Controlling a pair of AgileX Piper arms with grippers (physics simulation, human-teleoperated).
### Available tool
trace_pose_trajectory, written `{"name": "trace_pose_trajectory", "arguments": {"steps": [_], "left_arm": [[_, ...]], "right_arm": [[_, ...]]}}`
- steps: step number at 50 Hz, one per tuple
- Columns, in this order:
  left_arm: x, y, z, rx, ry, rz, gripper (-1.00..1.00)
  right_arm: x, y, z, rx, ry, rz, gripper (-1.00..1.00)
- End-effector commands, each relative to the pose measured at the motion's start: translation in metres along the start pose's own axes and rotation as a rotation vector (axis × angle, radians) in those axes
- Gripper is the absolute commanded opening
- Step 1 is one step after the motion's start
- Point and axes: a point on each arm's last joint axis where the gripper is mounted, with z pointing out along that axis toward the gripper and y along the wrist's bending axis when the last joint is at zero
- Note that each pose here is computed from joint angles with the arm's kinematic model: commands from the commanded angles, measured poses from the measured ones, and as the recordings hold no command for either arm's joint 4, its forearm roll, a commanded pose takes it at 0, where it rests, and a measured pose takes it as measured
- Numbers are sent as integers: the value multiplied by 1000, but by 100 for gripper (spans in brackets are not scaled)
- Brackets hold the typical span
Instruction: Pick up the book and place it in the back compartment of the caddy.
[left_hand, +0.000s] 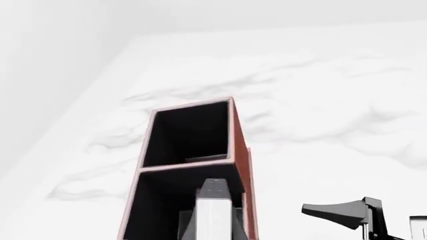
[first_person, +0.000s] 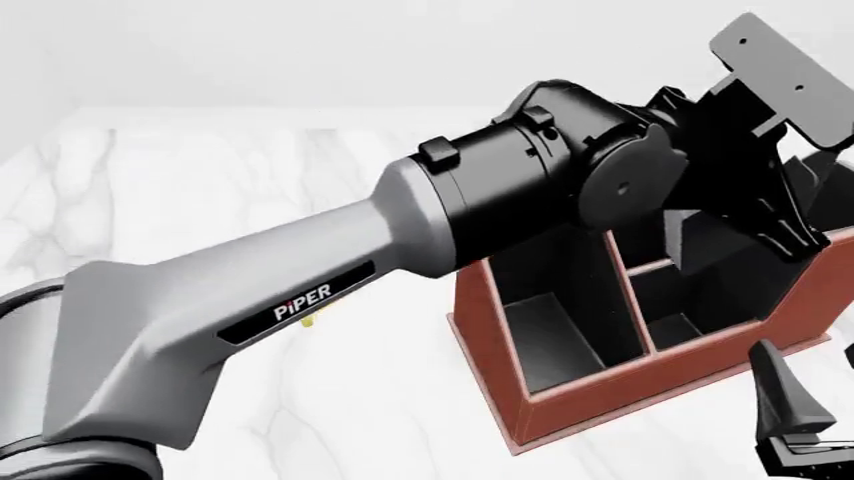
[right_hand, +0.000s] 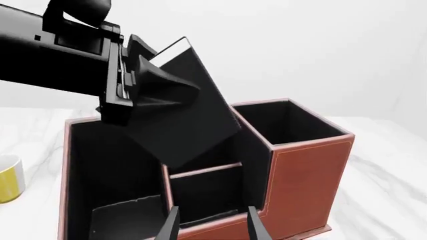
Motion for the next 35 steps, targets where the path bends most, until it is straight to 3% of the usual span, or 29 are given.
{"name": "trace_pose_trajectory", "arguments": {"steps": [1,8,16,27,35], "left_arm": [[9,-16,14,22,-1,0,-100],[29,-27,24,38,27,-30,-100],[55,-19,46,20,64,-47,-100],[69,-12,60,1,67,-43,-100],[85,-16,71,10,95,-41,-100]], "right_arm": [[0,0,1,1,4,5,100],[0,0,1,1,4,5,100],[0,0,1,4,5,5,100],[0,0,0,3,5,3,100],[0,0,0,3,5,7,100]]}}
